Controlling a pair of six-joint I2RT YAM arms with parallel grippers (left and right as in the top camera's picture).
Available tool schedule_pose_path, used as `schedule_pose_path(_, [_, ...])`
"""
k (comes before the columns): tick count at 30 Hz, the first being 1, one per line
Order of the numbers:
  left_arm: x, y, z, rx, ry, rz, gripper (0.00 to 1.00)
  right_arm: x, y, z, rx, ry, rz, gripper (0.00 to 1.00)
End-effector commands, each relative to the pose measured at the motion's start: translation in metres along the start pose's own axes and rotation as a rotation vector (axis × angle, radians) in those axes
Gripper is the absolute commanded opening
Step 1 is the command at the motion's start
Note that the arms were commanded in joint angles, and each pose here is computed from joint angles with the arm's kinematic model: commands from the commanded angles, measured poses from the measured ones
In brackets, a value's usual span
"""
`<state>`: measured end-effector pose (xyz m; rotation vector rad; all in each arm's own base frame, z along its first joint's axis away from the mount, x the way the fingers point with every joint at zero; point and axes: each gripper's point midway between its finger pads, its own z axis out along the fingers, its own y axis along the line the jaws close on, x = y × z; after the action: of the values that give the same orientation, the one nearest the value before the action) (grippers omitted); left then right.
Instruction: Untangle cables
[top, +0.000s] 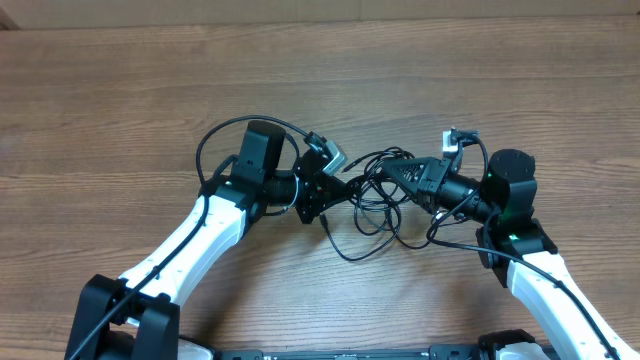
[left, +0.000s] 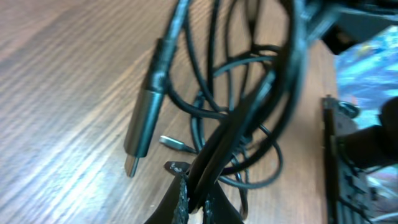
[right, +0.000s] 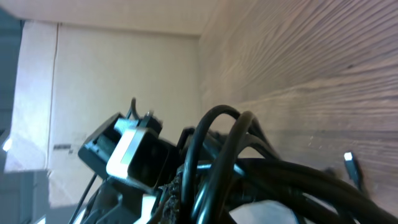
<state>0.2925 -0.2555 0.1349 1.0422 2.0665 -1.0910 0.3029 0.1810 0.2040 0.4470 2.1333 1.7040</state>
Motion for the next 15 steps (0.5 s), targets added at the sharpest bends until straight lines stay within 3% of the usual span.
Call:
schedule_pose_path(1, [-0.006,0.029,-0.008,-0.191,0.014,0.025,0.04,0.020,0.024,-0.003,-0.091,0.129,-0.028,0.04])
schedule_pose_path(6, [-0.002,0.051,-0.014,-0.325,0.029,-0.059,0.04,0.027,0.037,-0.006,-0.141,0.177,-0.057,0.04])
schedule_pose_path(15, [-0.004,0.040,-0.011,-0.256,0.013,-0.087,0.04,0.028,0.037,-0.006,-0.142,0.181,-0.057,0.04])
